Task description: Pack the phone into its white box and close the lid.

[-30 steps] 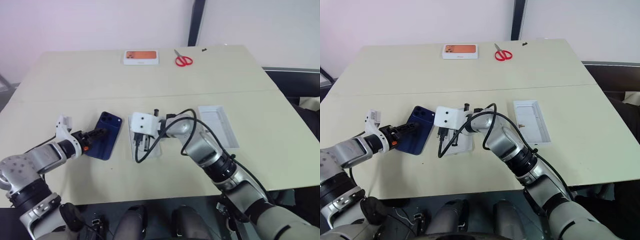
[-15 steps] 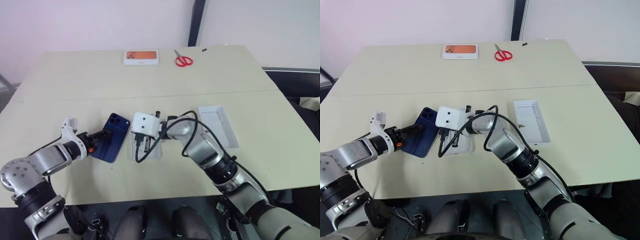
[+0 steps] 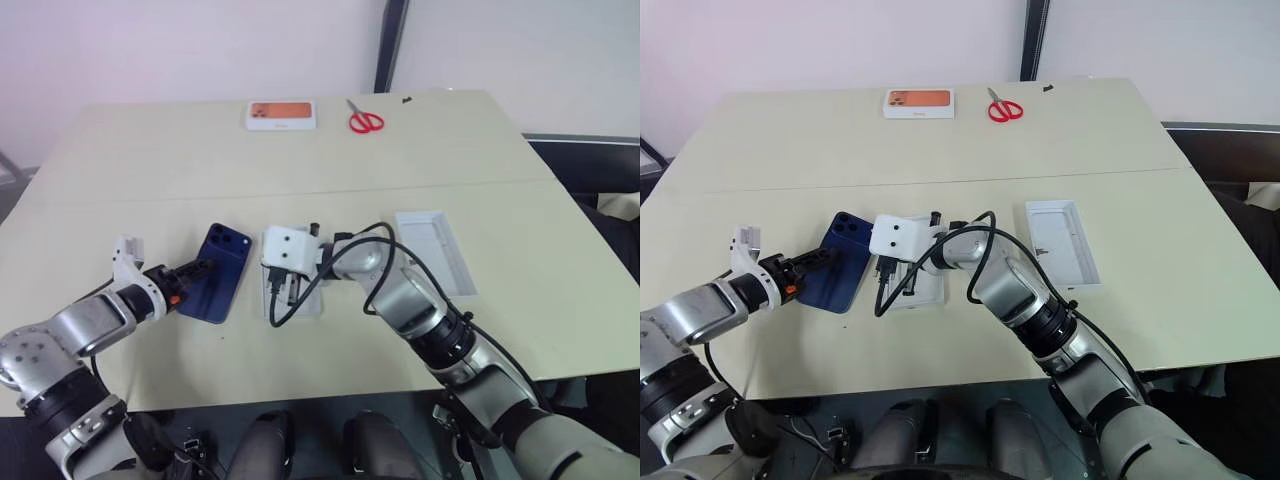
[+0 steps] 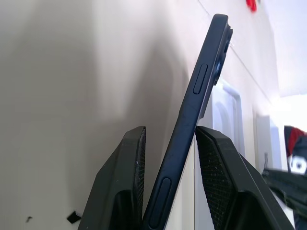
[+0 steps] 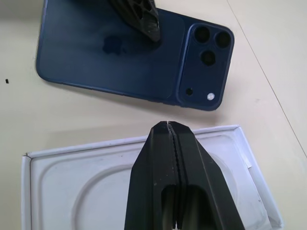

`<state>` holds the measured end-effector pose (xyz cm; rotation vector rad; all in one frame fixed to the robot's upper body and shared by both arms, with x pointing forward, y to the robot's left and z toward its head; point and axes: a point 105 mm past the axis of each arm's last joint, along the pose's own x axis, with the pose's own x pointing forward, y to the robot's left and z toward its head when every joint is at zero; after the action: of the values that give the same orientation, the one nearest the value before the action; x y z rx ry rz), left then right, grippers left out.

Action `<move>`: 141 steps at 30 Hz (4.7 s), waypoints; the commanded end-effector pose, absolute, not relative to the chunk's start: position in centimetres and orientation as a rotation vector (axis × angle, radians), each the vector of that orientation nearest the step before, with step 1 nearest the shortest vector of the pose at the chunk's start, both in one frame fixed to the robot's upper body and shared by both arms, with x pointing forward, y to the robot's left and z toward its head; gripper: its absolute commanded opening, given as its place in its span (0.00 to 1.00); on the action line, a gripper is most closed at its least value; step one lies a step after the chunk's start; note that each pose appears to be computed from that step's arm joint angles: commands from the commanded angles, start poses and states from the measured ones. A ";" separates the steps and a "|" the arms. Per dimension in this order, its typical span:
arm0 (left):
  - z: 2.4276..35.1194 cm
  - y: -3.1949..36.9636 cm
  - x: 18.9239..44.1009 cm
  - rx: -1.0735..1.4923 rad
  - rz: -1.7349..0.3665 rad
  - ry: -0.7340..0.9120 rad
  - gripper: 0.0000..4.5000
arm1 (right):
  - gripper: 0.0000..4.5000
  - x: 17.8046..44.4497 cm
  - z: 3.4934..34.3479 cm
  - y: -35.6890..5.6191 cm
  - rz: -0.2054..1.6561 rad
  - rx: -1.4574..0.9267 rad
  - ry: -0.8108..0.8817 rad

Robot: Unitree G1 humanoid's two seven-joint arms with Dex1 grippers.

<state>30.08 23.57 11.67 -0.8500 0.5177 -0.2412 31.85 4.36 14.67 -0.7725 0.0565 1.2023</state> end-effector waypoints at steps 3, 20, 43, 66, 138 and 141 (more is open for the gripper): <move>12.5 24.7 31.3 -0.928 -0.113 0.397 0.49 | 0.00 31.1 16.0 5.1 1.218 -0.775 -0.016; 12.3 21.2 28.1 -0.624 -0.354 0.575 0.99 | 0.00 31.1 16.0 5.0 1.223 -0.777 -0.006; 14.6 24.1 28.7 -0.596 -0.279 0.478 0.99 | 0.00 32.6 15.6 7.1 1.221 -0.913 -0.039; 10.7 21.1 28.2 -0.558 -0.480 0.773 0.99 | 0.00 33.3 11.6 10.3 1.297 -1.116 0.008; 14.1 19.2 29.2 -0.964 -0.443 0.552 0.99 | 0.00 34.3 8.9 9.3 1.336 -1.370 -0.080; 13.8 19.2 29.2 -0.952 -0.433 0.566 0.99 | 0.00 34.2 8.8 9.2 1.337 -1.370 -0.078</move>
<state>29.12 19.72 12.29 -0.9612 0.6059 -0.3857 35.52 8.55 10.21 -1.3700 -0.0942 1.2684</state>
